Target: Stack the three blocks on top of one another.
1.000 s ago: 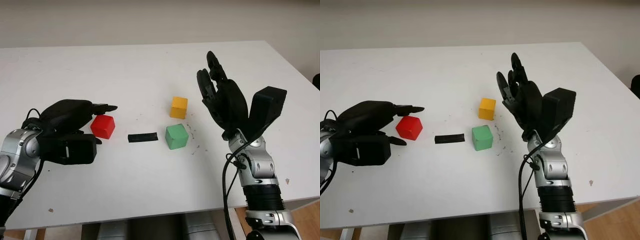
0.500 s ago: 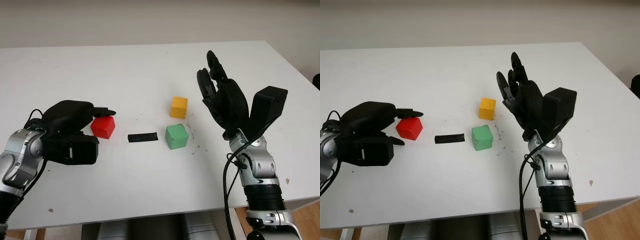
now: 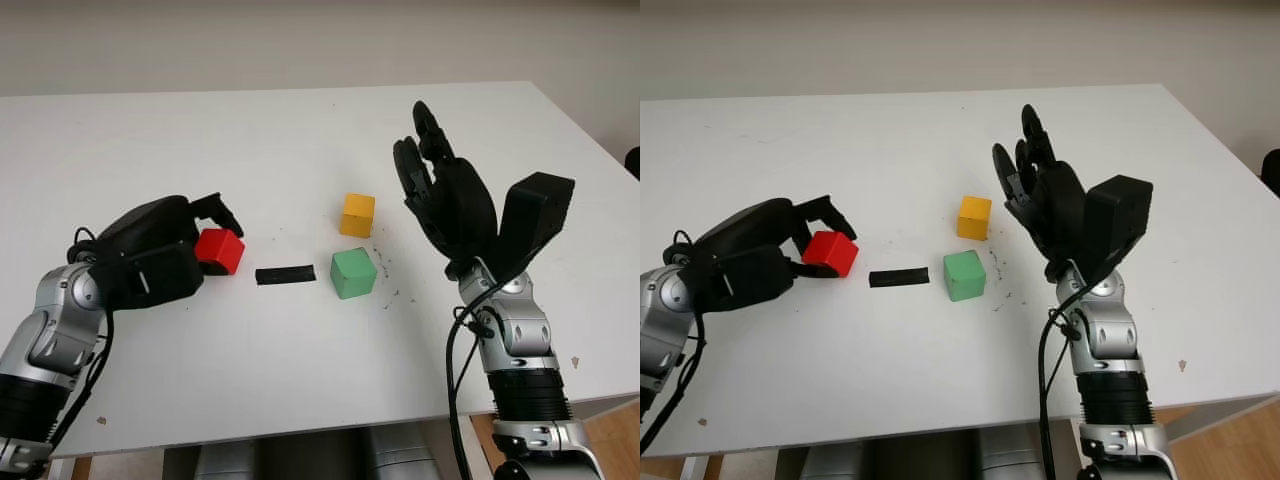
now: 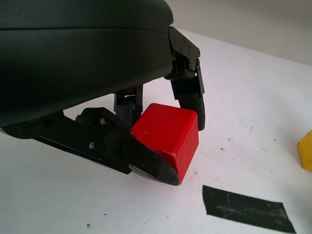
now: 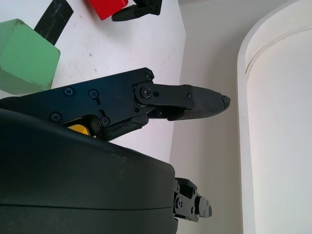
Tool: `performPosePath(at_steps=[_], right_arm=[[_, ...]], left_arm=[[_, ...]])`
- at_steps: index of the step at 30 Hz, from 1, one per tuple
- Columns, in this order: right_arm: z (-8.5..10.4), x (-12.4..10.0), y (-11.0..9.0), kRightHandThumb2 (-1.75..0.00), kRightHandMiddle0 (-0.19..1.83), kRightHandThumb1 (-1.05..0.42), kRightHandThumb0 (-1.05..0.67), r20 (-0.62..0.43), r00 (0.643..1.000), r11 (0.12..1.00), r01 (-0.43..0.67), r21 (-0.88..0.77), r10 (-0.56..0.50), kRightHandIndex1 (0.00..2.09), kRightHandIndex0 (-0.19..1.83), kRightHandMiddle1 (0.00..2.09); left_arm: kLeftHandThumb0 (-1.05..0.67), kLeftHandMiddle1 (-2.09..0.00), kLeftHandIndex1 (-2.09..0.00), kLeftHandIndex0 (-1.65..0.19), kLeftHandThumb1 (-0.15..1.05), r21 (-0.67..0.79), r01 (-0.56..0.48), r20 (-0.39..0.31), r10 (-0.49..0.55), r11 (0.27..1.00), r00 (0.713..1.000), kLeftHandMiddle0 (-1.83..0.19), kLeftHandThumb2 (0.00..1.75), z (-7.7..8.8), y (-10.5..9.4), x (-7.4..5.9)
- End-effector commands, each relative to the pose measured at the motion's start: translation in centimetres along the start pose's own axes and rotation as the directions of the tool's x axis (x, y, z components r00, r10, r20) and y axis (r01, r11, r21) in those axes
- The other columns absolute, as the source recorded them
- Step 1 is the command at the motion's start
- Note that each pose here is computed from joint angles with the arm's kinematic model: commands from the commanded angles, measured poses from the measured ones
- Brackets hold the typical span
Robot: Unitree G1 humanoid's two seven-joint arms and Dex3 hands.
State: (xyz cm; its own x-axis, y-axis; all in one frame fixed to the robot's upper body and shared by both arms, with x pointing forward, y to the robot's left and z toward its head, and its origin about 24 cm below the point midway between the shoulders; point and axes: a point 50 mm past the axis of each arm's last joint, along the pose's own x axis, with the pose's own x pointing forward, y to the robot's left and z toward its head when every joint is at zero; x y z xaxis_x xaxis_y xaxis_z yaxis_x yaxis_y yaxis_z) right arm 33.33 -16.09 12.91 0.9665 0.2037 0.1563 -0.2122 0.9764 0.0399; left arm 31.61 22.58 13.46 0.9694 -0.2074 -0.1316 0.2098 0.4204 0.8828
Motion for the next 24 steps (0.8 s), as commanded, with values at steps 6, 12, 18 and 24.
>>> performPosePath(at_steps=[6, 12, 18, 24], right_arm=[[0.6, -0.1, 0.1, -0.42, -0.13, -1.05, -0.64, 0.026, 1.0, 1.0, 0.001, -0.013, 0.0, 0.06, -0.16, 0.06], [0.5, 0.0, 0.1, -0.42, -0.14, -1.05, -0.64, 0.026, 1.0, 1.0, -0.005, -0.006, 0.005, 0.05, -0.17, 0.05], [0.4, 0.0, 0.3, -0.42, -0.13, -1.05, -0.63, 0.024, 1.0, 1.0, -0.006, -0.01, 0.006, 0.05, -0.16, 0.06], [0.4, 0.1, 0.5, -0.42, -0.12, -1.05, -0.64, 0.029, 1.0, 1.0, -0.008, -0.009, 0.008, 0.05, -0.16, 0.06]], left_arm=[[-0.24, -1.76, -1.48, -0.33, 0.95, -0.075, -0.035, -0.043, 0.032, 0.997, 0.999, -0.53, 0.05, 0.8, 0.1, 0.1], [-0.22, -1.75, -1.52, -0.35, 0.92, -0.06, 0.004, -0.071, -0.008, 0.998, 0.997, -0.55, 0.04, 2.1, 0.8, 0.3], [-0.2, -1.81, -1.55, -0.37, 0.91, 0.045, 0.106, -0.092, -0.102, 0.993, 0.991, -0.6, 0.05, 4.4, 1.7, 0.6], [-0.21, -1.83, -1.55, -0.39, 0.89, 0.112, 0.145, -0.086, -0.136, 0.983, 0.987, -0.62, 0.05, 6.9, 2.2, 1.0]])
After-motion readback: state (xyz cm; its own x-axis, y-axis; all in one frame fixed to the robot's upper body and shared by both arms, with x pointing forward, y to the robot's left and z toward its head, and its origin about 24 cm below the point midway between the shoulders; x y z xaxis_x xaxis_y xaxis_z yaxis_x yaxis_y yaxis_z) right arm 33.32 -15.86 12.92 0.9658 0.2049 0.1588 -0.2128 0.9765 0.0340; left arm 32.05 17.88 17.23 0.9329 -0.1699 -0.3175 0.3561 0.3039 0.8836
